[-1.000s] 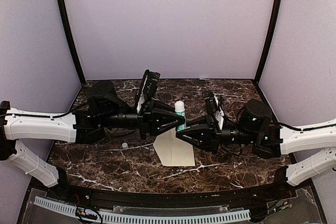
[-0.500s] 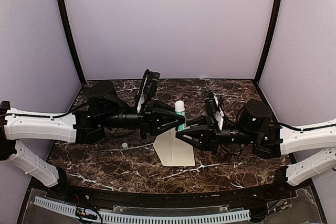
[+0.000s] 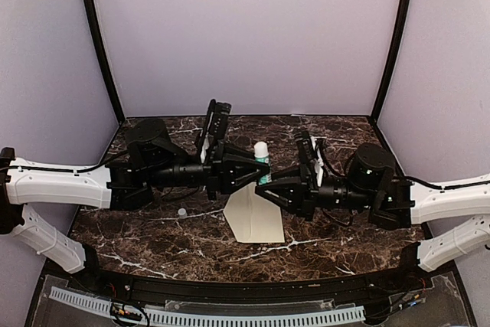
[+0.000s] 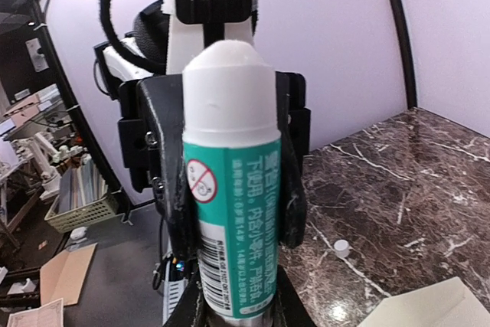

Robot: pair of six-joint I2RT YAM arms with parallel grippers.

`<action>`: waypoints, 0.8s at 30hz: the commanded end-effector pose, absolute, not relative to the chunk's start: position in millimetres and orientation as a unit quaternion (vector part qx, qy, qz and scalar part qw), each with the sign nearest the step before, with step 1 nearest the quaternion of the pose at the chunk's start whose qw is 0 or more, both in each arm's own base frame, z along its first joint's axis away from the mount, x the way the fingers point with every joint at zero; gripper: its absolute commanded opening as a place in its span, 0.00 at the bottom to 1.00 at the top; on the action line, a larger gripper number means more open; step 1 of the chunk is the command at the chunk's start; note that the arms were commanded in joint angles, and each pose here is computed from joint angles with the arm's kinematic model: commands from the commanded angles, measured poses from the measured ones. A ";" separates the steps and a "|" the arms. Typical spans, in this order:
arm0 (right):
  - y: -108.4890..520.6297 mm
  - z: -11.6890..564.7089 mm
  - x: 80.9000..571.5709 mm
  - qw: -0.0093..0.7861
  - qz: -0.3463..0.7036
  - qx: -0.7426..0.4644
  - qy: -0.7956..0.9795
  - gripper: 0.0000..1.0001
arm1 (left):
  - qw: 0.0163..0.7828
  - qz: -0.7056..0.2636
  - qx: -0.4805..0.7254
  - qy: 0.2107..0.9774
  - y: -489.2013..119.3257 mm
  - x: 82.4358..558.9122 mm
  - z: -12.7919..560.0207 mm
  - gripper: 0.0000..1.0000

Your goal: Place the letter into the envelope and seal it

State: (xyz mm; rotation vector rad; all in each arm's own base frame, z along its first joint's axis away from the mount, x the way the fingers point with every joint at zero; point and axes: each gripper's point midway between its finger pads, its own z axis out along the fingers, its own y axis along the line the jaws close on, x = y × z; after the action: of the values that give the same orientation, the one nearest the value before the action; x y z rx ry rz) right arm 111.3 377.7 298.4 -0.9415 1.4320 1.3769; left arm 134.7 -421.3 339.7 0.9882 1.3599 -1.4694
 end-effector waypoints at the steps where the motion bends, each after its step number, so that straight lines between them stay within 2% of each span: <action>1: 375.6 310.2 159.7 0.519 0.469 -0.316 0.641 0.00 | 0.496 -0.555 0.356 0.564 -414.2 153.8 349.0 0.00; 7: 366.7 307.7 205.8 0.561 0.368 -0.245 0.699 0.00 | 0.541 -0.494 0.300 0.611 -410.3 186.6 338.1 0.00; 12: 371.9 310.3 207.4 0.563 0.363 -0.254 0.698 0.00 | 0.546 -0.480 0.295 0.621 -412.7 191.4 332.3 0.00; 18: 385.1 324.6 162.6 0.531 0.454 -0.336 0.632 0.00 | 0.501 -0.535 0.367 0.573 -421.2 153.3 339.0 0.00; 24: 391.5 356.4 89.8 0.440 0.586 -0.452 0.510 0.00 | 0.433 -0.610 0.450 0.487 -418.4 98.7 354.3 0.00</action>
State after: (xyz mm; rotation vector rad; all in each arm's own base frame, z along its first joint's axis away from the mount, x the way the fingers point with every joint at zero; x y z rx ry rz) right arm 146.6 385.1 296.4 -0.9352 1.5777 1.1318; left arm 168.5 -417.2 337.1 0.8405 1.4116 -1.2742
